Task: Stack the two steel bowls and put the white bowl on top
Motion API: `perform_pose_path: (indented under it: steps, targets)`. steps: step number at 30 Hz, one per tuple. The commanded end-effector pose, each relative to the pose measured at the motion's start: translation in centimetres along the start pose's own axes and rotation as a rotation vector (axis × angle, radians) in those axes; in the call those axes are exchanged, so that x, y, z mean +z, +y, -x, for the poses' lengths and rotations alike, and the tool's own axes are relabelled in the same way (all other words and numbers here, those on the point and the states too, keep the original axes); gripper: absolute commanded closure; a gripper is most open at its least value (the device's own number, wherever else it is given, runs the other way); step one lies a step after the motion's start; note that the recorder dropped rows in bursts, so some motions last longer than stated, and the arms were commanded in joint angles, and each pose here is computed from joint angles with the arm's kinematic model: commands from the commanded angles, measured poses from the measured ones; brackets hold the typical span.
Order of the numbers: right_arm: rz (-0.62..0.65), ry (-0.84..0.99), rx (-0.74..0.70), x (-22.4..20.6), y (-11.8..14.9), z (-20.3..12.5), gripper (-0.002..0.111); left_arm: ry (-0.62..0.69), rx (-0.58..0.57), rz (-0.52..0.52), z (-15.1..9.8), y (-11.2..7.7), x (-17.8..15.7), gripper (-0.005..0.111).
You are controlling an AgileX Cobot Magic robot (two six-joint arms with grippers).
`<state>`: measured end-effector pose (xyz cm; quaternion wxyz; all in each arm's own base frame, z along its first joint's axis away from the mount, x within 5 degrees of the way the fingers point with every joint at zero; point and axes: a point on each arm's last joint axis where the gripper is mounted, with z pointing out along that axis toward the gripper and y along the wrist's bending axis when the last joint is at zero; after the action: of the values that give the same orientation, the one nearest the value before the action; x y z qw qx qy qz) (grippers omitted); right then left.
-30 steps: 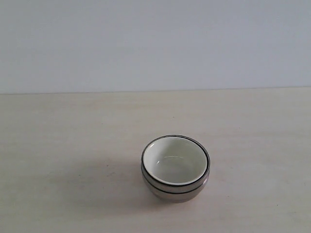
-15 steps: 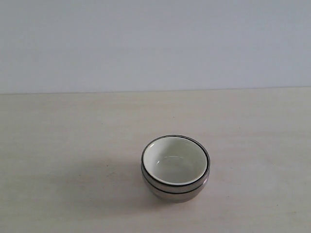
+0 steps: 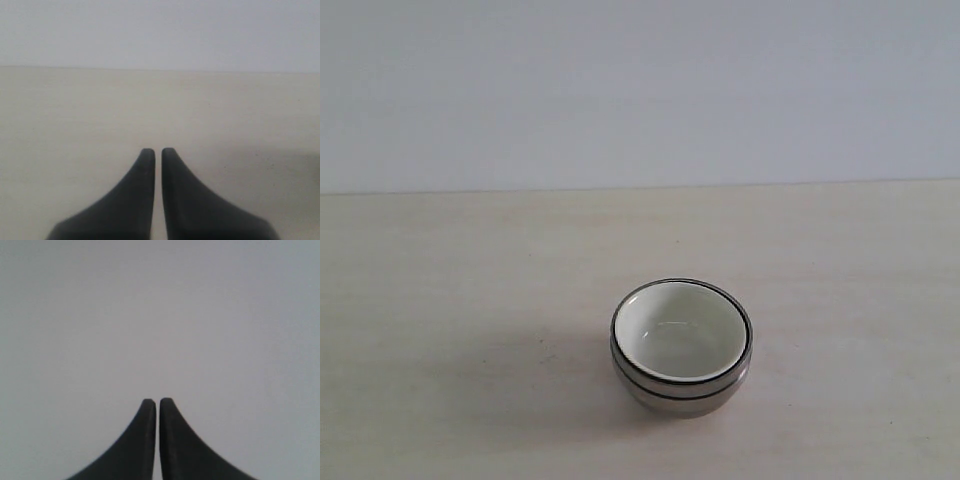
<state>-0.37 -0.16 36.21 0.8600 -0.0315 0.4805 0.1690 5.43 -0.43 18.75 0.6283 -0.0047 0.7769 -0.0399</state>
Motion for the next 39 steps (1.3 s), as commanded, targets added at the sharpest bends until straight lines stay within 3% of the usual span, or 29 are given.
perform_pose_path:
  steps: [1, 16, 29, 39]
  targets:
    - [-0.031, 0.051, 0.011, 0.0, -0.5, -2.5, 0.108, 0.002, -0.008, 0.001, -0.1, 0.0, 0.0, 0.102]
    - [-0.137, 0.308, -0.016, -2.3, -2.6, -14.0, 0.108, 0.002, -0.008, 0.001, -0.1, 0.0, 0.0, 0.102]
    - [-0.031, 0.468, -0.154, -2.9, -2.0, -15.6, 0.108, 0.002, -0.008, 0.001, -0.1, 0.0, 0.0, 0.102]
    - [-0.005, 0.518, -0.132, -3.1, -1.8, -16.0, 0.108, 0.002, -0.008, 0.001, -0.1, 0.0, 0.0, 0.102]
